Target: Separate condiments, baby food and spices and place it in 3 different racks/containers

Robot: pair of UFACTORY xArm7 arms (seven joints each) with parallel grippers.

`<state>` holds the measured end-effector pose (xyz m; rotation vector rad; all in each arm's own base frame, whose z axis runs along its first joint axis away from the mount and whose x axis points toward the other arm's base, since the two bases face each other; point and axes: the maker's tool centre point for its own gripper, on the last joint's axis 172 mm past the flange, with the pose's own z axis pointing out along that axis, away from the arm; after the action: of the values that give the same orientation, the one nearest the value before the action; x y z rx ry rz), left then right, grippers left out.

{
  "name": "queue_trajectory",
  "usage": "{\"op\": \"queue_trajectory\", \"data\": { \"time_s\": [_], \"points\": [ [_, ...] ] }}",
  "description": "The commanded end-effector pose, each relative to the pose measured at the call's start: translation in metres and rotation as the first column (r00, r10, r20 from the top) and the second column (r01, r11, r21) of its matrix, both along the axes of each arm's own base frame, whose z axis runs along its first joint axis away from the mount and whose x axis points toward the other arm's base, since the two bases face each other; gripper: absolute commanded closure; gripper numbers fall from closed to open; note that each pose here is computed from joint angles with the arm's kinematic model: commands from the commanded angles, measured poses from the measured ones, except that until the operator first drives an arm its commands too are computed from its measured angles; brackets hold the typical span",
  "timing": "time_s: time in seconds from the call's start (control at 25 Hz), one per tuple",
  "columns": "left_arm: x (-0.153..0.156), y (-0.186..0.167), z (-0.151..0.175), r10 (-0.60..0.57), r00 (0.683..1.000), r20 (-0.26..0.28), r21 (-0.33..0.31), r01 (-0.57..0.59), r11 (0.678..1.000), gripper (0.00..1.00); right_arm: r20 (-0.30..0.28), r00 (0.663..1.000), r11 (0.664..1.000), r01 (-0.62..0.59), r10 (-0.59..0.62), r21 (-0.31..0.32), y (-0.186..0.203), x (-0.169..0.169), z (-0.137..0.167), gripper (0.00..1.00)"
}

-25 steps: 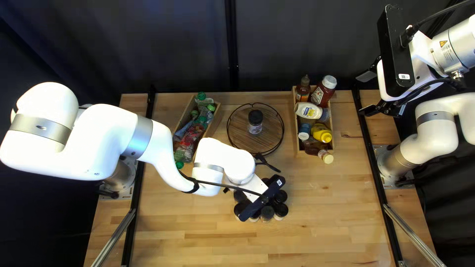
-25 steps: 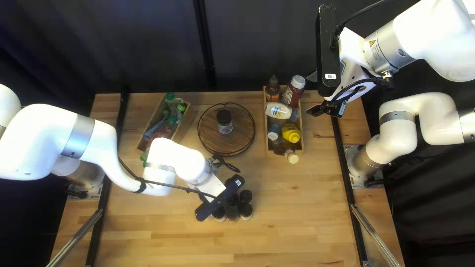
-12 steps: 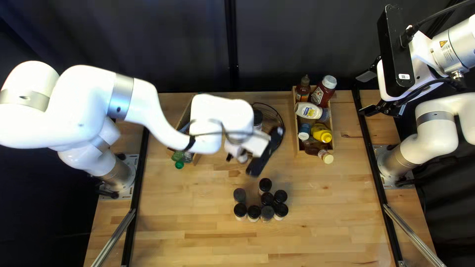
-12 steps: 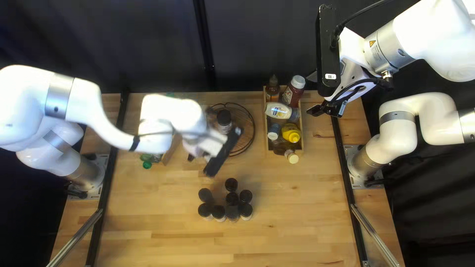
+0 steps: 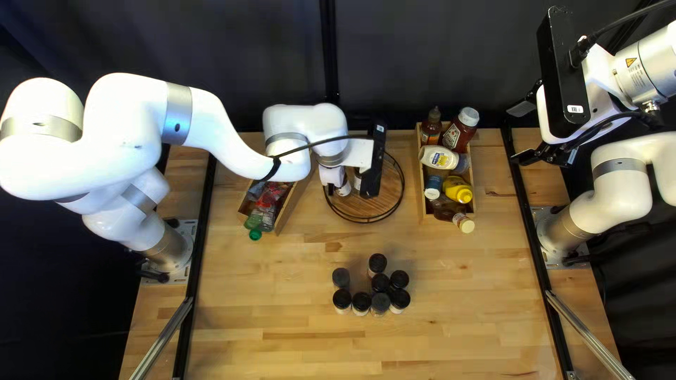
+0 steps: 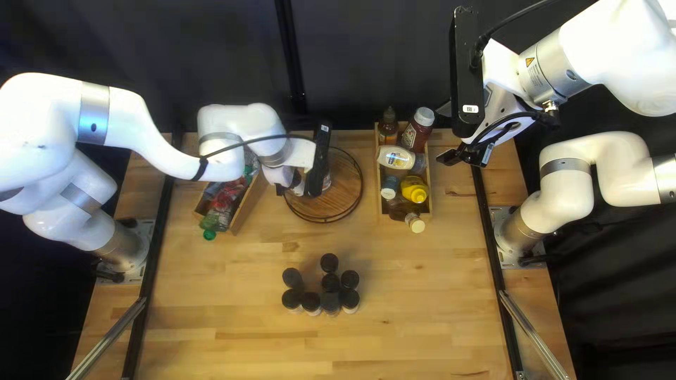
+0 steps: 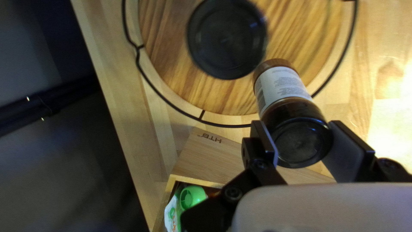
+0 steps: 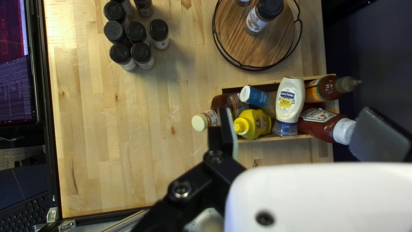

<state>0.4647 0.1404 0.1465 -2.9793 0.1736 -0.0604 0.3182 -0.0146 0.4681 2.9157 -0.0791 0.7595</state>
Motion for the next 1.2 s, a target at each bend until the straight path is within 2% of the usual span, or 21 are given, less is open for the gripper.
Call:
{"op": "queue_trajectory", "data": {
  "time_s": [0.04,0.44,0.52,0.56,0.6,0.68,0.96,1.08,1.2],
  "points": [
    [-0.002,0.005,-0.009,0.023,1.0,-0.016,-0.011,-0.023,1.0,1.0,0.0,1.0,1.0,0.0,0.0,0.0,0.0,0.0,0.0,0.0],
    [0.005,0.004,-0.023,0.046,0.997,-0.056,-0.023,-0.047,0.999,1.0,0.0,1.0,1.0,0.0,0.0,0.0,0.0,0.0,0.0,0.0],
    [0.006,0.004,-0.024,0.05,0.997,-0.061,-0.024,-0.052,0.998,0.96,0.0,1.0,1.0,0.0,0.0,0.0,0.0,0.0,0.0,0.0],
    [0.006,0.003,-0.024,0.051,0.997,-0.062,-0.024,-0.053,0.998,0.7,0.0,1.0,1.0,0.0,0.0,0.0,0.0,0.0,0.0,0.0],
    [0.006,0.003,-0.023,0.053,0.997,-0.063,-0.023,-0.054,0.998,0.35,0.0,1.0,1.0,0.0,0.0,0.0,0.0,0.0,0.0,0.0],
    [0.008,0.001,-0.021,0.058,0.996,-0.061,-0.019,-0.06,0.998,0.0,0.0,1.0,1.0,0.0,0.0,0.0,0.0,0.0,0.0,0.0],
    [0.008,-0.028,0.007,0.059,0.998,-0.028,0.007,-0.059,0.998,0.0,0.0,1.0,1.0,0.0,0.0,0.0,0.0,0.0,0.0,0.0],
    [0.006,-0.06,0.021,0.02,1.0,-0.019,0.003,-0.02,1.0,0.0,0.0,1.0,1.0,0.0,0.0,0.0,0.0,0.0,0.0,0.0],
    [0.002,-0.114,0.026,-0.097,0.995,-0.019,-0.004,0.097,0.995,0.0,0.0,1.0,1.0,0.0,0.0,0.0,0.0,0.0,0.0,0.0]
  ]
}}
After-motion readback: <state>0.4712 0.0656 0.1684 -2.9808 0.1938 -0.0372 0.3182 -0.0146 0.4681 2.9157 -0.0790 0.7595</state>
